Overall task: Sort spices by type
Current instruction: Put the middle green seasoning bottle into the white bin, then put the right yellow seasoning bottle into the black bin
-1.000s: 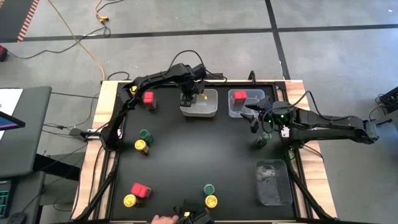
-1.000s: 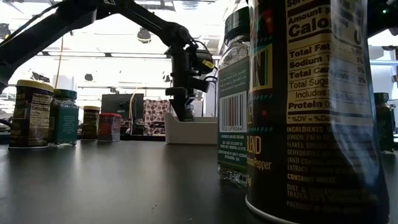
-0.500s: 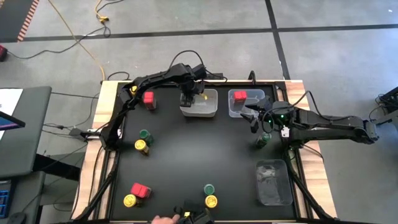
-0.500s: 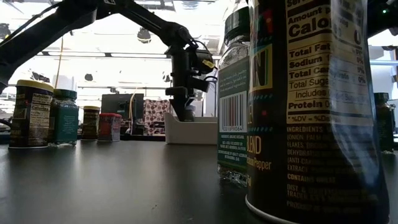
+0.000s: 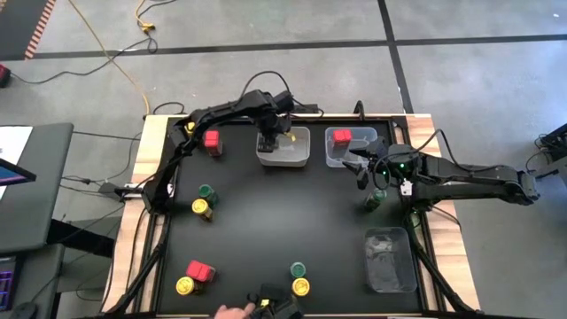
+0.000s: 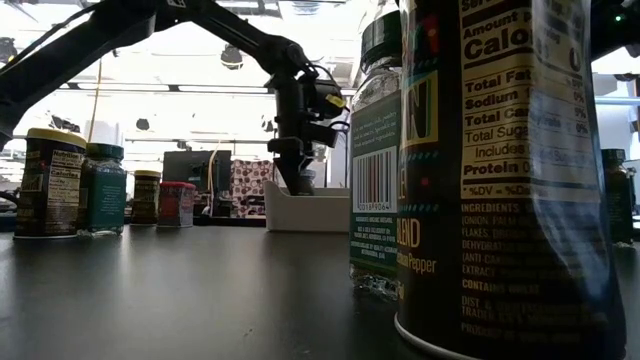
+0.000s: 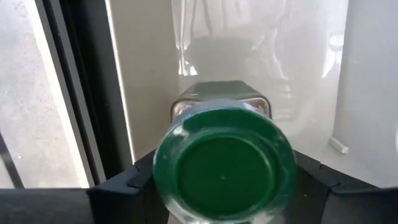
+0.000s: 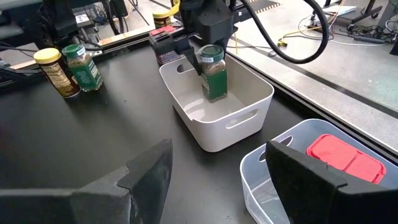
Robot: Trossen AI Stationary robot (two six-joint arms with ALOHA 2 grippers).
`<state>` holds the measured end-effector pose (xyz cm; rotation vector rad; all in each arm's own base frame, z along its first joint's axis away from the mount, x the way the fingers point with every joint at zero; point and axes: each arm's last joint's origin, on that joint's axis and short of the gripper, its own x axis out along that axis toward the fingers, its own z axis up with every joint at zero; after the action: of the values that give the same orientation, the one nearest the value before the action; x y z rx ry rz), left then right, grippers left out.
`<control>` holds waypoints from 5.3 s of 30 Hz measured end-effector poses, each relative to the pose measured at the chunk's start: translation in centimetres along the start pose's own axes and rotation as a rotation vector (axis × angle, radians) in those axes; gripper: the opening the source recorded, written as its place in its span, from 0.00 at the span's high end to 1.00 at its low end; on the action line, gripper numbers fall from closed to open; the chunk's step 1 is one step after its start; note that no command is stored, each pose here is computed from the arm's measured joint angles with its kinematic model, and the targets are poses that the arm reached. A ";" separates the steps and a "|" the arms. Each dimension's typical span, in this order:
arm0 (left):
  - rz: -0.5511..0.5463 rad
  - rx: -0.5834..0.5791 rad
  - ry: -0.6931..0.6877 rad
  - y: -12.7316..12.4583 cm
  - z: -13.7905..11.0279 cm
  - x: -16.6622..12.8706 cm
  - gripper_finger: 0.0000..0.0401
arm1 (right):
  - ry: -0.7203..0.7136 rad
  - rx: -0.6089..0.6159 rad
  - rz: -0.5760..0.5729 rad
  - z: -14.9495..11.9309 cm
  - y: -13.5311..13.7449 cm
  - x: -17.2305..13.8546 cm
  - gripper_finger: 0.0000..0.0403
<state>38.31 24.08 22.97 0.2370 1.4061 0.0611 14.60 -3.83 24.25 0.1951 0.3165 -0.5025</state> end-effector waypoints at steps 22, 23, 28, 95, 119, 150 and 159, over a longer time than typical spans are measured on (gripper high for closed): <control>0.025 -0.094 0.050 -0.3 -0.1 -0.1 0.38 | 0.000 0.025 0.000 0.0 0.0 0.0 0.29; 0.020 -0.097 0.056 -0.3 -0.1 -0.2 0.38 | 0.000 0.026 0.000 0.0 0.0 0.0 0.29; 0.035 -0.135 0.035 0.1 0.2 -2.0 0.38 | 0.000 0.027 0.000 0.0 0.0 0.0 0.29; -0.153 -0.348 -0.770 -31.0 -3.8 -11.3 0.38 | 0.496 -0.072 0.288 6.3 15.3 -0.2 0.29; -0.099 -0.356 -0.897 -31.5 -13.2 -13.1 0.38 | 0.907 0.043 -0.018 1.7 24.7 -0.4 0.29; -0.094 -0.333 -0.895 -31.5 -13.2 -13.1 0.38 | 0.836 0.423 -0.132 0.1 27.0 -4.7 0.08; -0.073 -0.303 -0.812 -31.5 -13.8 -12.5 0.38 | 0.868 0.572 -0.171 0.9 31.3 -3.6 0.08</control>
<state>19.60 -7.17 26.79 -0.0491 0.5826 0.1032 27.50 24.39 29.58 0.9593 1.0403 -0.6526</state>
